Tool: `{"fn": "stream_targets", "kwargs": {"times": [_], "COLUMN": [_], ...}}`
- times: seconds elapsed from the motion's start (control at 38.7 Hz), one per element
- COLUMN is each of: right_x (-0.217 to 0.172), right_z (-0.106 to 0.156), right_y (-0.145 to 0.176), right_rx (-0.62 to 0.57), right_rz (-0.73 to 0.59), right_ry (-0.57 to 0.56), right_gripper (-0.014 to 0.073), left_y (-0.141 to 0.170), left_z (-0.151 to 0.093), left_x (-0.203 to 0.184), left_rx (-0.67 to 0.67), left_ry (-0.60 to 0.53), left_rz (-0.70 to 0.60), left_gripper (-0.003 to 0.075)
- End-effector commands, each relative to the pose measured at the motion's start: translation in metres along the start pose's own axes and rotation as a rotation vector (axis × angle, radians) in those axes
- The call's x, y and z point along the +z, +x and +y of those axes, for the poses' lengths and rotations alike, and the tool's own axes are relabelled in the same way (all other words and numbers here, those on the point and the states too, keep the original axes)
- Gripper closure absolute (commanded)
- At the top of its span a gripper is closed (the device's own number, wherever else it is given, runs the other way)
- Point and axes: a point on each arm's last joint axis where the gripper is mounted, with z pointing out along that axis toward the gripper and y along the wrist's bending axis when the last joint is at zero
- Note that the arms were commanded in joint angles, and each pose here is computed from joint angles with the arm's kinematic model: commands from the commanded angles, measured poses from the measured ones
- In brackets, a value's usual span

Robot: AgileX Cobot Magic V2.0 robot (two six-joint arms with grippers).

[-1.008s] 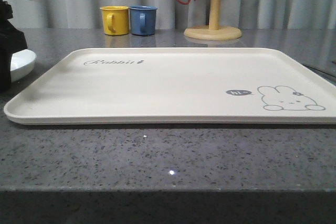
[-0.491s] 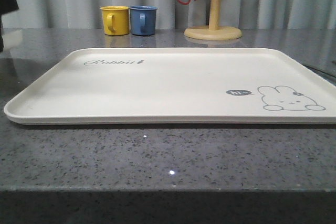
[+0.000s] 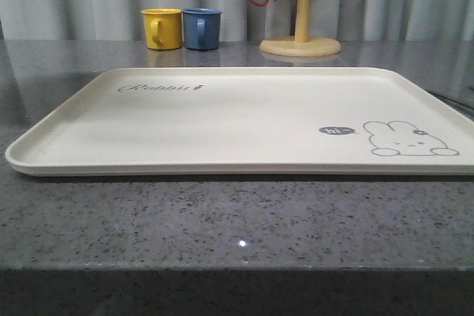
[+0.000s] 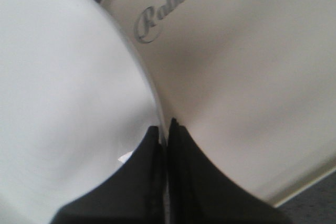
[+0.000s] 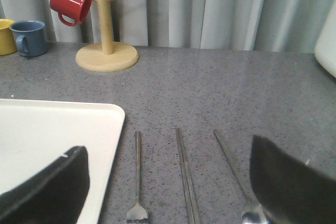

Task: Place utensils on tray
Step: 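Lift the white plate with the left gripper onto the tray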

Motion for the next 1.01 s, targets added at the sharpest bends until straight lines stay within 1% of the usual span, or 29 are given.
{"fn": "stream_targets", "kwargs": {"times": [0.0, 0.08, 0.16, 0.28, 0.44, 0.57, 0.9, 0.98], "right_x": [-0.002, -0.002, -0.002, -0.002, -0.002, -0.002, -0.002, -0.002], "right_z": [0.0, 0.0, 0.0, 0.0, 0.0, 0.0, 0.0, 0.0], "right_y": [-0.018, -0.018, -0.018, -0.018, -0.018, -0.018, -0.017, -0.017], "right_rx": [-0.015, -0.015, -0.015, -0.015, -0.015, -0.015, -0.015, -0.015], "right_rz": [-0.099, -0.099, -0.099, -0.099, -0.099, -0.099, -0.099, -0.099], "right_ry": [0.006, 0.006, 0.006, 0.006, 0.006, 0.006, 0.006, 0.006], "right_gripper": [-0.0047, -0.0047, -0.0047, -0.0047, -0.0047, -0.0047, -0.0047, -0.0047], "left_y": [-0.014, -0.021, -0.026, -0.031, -0.033, -0.034, -0.034, -0.033], "left_z": [-0.027, -0.052, -0.072, -0.092, -0.104, -0.111, -0.117, -0.118], "left_x": [-0.017, -0.011, -0.006, 0.012, 0.03, 0.037, 0.063, 0.067], "left_rx": [0.044, 0.099, 0.133, 0.172, 0.157, 0.144, 0.152, 0.155], "left_ry": [0.028, 0.075, 0.123, 0.155, 0.221, 0.264, 0.261, 0.26], "left_rz": [-0.093, -0.091, -0.089, -0.043, 0.01, 0.027, 0.113, 0.132], "left_gripper": [0.0738, 0.0738, 0.0738, 0.0738, 0.0738, 0.0738, 0.0738, 0.0724]}}
